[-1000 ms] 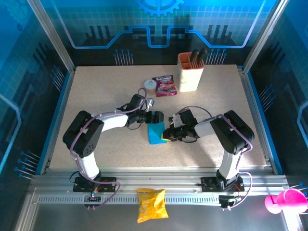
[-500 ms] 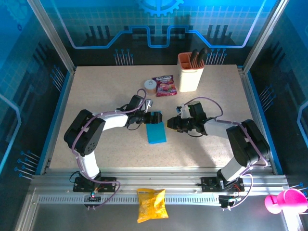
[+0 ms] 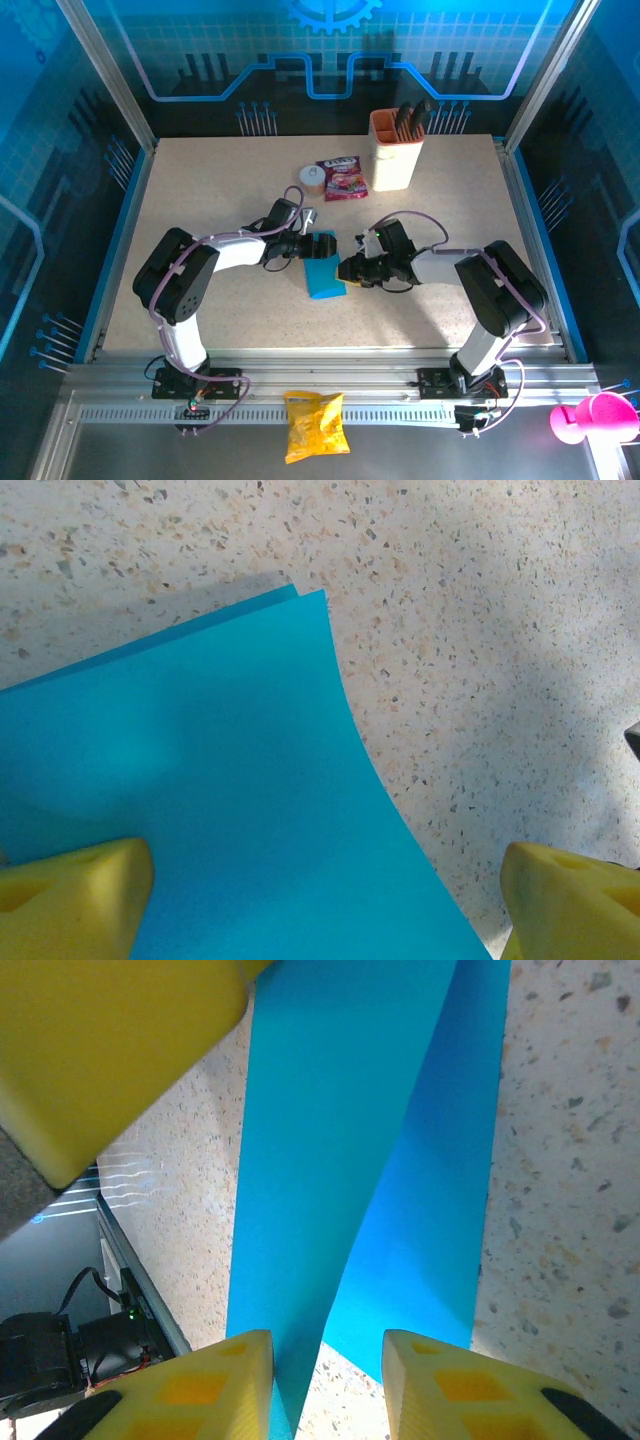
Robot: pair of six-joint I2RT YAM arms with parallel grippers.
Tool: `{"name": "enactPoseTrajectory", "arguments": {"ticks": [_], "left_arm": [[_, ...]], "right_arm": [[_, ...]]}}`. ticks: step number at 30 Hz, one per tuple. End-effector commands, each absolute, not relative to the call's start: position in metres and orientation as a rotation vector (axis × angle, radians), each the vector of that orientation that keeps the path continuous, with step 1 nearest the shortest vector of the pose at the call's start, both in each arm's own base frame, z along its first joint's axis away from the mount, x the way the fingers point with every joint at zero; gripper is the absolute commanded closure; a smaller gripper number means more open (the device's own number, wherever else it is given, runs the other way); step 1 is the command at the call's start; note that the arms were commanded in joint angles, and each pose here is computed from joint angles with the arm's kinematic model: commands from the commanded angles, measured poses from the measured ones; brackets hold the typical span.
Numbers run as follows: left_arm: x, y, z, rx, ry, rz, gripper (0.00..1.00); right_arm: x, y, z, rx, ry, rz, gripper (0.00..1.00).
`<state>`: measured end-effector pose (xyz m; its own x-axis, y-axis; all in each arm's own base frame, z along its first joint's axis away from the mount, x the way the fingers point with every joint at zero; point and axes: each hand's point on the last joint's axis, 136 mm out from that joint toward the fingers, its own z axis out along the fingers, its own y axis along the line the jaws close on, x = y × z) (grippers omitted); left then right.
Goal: Fold a paper plane with a square sheet of paper (pick it up from the middle)
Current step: First fold in half a square sheet of paper at the center of the table.
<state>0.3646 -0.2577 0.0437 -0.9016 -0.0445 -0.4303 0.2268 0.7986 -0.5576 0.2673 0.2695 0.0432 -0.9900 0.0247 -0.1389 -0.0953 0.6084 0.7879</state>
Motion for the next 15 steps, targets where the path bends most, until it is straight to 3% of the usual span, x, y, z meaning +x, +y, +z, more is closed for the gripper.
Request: {"name": "enactPoseTrajectory", "arguments": {"ticks": [1, 4, 11, 15], "left_arm": [[0.364, -0.253, 0.035, 0.137, 2.575, -0.848, 0.1], [0.365, -0.253, 0.035, 0.14, 2.574, -0.848, 0.1], [0.365, -0.252, 0.031, 0.137, 2.583, -0.85, 0.1], [0.366, -0.252, 0.031, 0.136, 2.583, -0.853, 0.1]], "right_arm": [[0.275, 0.276, 0.049, -0.075, 2.67, 1.341, 0.66], [0.275, 0.277, 0.048, -0.081, 2.677, 1.341, 0.71], [0.282, 0.275, 0.044, -0.056, 2.671, 1.36, 0.99], [0.284, 0.269, 0.035, -0.042, 2.693, 1.32, 1.0]]}}
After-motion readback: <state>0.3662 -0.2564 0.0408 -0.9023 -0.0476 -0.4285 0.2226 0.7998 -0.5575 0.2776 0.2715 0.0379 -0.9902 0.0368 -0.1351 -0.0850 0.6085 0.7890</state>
